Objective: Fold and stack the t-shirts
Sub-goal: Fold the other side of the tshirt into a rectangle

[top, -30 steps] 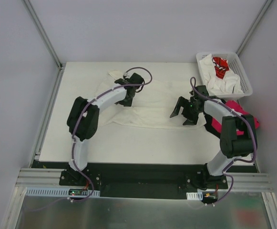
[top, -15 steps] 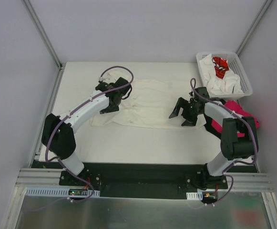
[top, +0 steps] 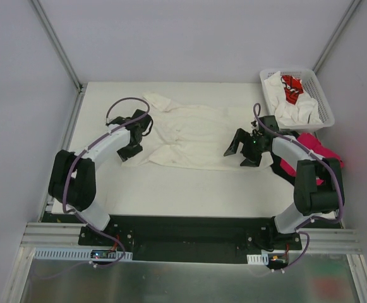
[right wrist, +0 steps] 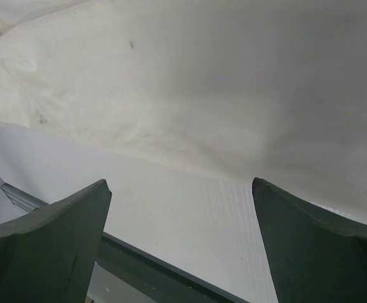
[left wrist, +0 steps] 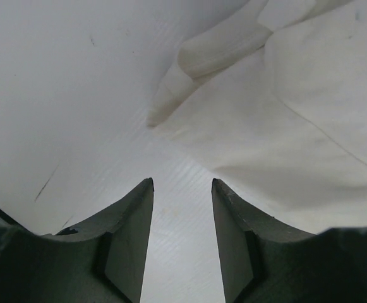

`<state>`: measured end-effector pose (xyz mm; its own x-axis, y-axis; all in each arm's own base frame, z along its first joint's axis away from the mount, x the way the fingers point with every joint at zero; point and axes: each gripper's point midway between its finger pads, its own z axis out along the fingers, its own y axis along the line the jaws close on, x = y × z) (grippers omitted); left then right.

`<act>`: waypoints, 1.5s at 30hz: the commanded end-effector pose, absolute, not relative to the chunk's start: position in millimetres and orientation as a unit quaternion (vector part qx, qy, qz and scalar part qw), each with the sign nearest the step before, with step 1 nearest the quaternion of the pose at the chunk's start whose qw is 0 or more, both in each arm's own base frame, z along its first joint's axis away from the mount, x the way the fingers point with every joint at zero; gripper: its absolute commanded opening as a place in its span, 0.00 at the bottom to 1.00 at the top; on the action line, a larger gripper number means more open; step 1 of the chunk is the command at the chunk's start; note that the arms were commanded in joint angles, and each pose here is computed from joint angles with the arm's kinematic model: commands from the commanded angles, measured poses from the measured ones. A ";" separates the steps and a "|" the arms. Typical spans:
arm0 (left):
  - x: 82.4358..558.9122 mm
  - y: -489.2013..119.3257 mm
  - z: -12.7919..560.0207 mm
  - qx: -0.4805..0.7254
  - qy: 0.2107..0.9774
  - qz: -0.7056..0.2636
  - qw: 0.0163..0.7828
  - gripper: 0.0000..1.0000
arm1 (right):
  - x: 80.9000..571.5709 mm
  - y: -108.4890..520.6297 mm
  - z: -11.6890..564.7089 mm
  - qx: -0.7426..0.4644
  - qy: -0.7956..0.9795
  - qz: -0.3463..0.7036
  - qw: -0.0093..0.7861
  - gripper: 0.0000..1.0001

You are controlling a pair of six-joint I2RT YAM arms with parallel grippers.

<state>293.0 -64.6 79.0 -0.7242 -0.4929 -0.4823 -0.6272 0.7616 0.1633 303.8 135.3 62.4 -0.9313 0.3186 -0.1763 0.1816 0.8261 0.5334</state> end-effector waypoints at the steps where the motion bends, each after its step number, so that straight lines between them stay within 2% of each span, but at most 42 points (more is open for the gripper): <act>1: 301.0 -63.5 91.5 -0.378 0.889 0.095 0.242 0.41 | 306.5 137.3 70.8 0.131 0.941 0.278 0.140 0.97; 13: 295.1 -55.9 73.6 -0.435 0.866 0.049 0.240 0.38 | 306.4 132.7 71.0 0.137 0.940 0.278 0.142 0.96; 24: 294.8 -40.4 57.0 -0.468 0.852 0.055 0.228 0.38 | 306.2 128.3 69.4 0.141 0.941 0.275 0.141 0.96; 31: 292.6 -24.4 55.4 -0.418 0.877 0.095 0.218 0.41 | 307.8 126.7 67.4 0.144 0.941 0.273 0.139 0.96; 37: 290.6 -22.1 39.5 -0.393 0.893 0.114 0.187 0.40 | 307.6 126.6 67.4 0.144 0.941 0.271 0.139 0.96; 45: 290.9 -14.0 36.2 -0.385 0.893 0.136 0.190 0.38 | 308.7 123.0 67.4 0.149 0.941 0.269 0.142 0.97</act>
